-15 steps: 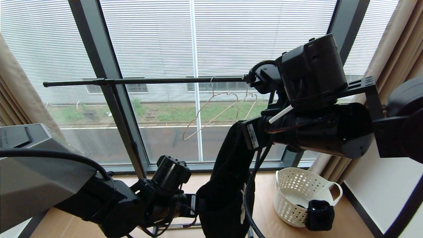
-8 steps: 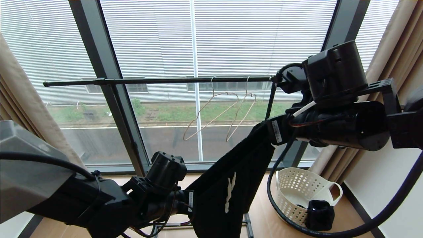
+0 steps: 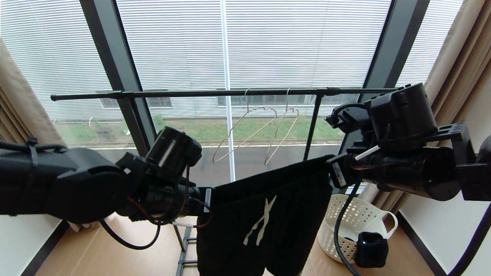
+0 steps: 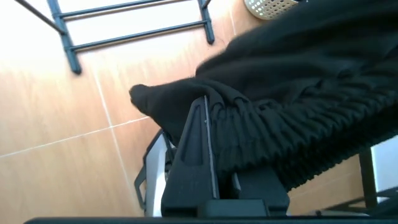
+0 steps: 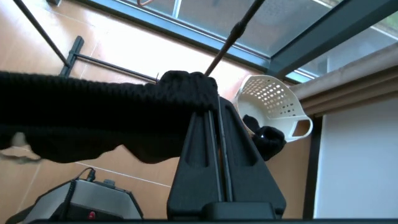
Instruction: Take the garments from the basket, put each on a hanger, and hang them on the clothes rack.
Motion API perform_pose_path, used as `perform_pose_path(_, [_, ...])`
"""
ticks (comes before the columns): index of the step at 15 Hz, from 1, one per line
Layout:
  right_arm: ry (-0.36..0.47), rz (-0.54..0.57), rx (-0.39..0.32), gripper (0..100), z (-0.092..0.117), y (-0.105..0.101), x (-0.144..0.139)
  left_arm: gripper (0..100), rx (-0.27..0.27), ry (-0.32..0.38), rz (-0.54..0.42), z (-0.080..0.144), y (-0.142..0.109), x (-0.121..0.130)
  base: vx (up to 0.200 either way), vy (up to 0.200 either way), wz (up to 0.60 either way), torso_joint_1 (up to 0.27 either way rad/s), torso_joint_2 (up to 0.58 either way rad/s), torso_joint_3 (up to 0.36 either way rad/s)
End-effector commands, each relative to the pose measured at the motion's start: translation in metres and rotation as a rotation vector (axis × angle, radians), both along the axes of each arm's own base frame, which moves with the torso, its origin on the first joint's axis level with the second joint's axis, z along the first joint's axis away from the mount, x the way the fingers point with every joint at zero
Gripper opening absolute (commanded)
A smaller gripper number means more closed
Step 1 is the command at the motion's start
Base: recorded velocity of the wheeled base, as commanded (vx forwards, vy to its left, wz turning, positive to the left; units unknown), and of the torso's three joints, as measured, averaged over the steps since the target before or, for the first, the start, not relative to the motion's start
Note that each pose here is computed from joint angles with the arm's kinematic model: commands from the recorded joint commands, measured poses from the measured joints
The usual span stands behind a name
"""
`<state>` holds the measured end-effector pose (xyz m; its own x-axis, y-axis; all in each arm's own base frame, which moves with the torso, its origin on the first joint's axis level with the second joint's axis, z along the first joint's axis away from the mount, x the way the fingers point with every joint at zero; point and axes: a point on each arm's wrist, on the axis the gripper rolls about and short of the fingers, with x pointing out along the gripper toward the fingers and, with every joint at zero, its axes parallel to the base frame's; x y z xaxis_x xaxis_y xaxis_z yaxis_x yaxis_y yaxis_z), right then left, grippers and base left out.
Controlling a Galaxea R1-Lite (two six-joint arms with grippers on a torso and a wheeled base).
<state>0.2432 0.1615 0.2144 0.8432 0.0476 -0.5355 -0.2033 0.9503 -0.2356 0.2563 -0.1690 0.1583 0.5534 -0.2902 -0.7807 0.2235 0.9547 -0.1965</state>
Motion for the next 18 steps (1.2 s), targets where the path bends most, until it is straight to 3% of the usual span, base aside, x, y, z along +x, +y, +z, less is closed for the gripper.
perform_pose_path(1, [-0.009, 0.000, 0.006, 0, 0.003, -0.002, -0.003, 0, -0.008, -0.064, -0.001, 0.042, 0.007, 0.005, 0.000, 0.000, 0.00, 0.000, 0.00, 0.000])
perform_pose_path(4, [-0.013, -0.002, 0.015, 0, 0.003, -0.002, -0.003, 0, 0.046, -0.108, -0.070, 0.048, 0.010, 0.008, 0.000, 0.000, 0.00, 0.000, 0.00, 0.000])
perform_pose_path(6, [-0.039, 0.010, 0.037, 0, 0.016, -0.009, -0.015, 0, 0.067, -0.127, -0.099, 0.049, 0.006, 0.014, 0.000, 0.000, 0.00, 0.000, 0.00, 0.000])
perform_pose_path(9, [-0.025, 0.076, -0.002, 0, 0.011, -0.008, -0.034, 0, 0.067, -0.159, -0.101, 0.051, -0.004, 0.039, 0.000, 0.000, 0.00, 0.000, 0.00, 0.000])
perform_pose_path(10, [-0.017, 0.120, -0.038, 0, 0.008, -0.008, -0.041, 0, 0.055, -0.187, -0.098, 0.057, -0.009, 0.049, 0.000, 0.000, 0.00, 0.000, 0.00, 0.000])
perform_pose_path(12, [0.023, 0.285, -0.025, 0, 0.004, -0.003, -0.058, 0, 0.022, -0.251, -0.099, 0.072, -0.021, 0.068, 0.000, 0.000, 0.00, 0.000, 0.00, 0.000])
perform_pose_path(15, [0.101, 0.457, -0.032, 0, 0.003, 0.006, -0.087, 0, 0.014, -0.264, -0.100, 0.080, -0.035, 0.089, 0.000, 0.000, 0.00, 0.000, 0.00, 0.000])
perform_pose_path(18, [0.155, 0.634, 0.028, 0, 0.003, 0.019, -0.102, 0, 0.001, -0.284, -0.109, 0.084, -0.046, 0.098, 0.000, 0.000, 0.00, 0.000, 0.00, 0.000])
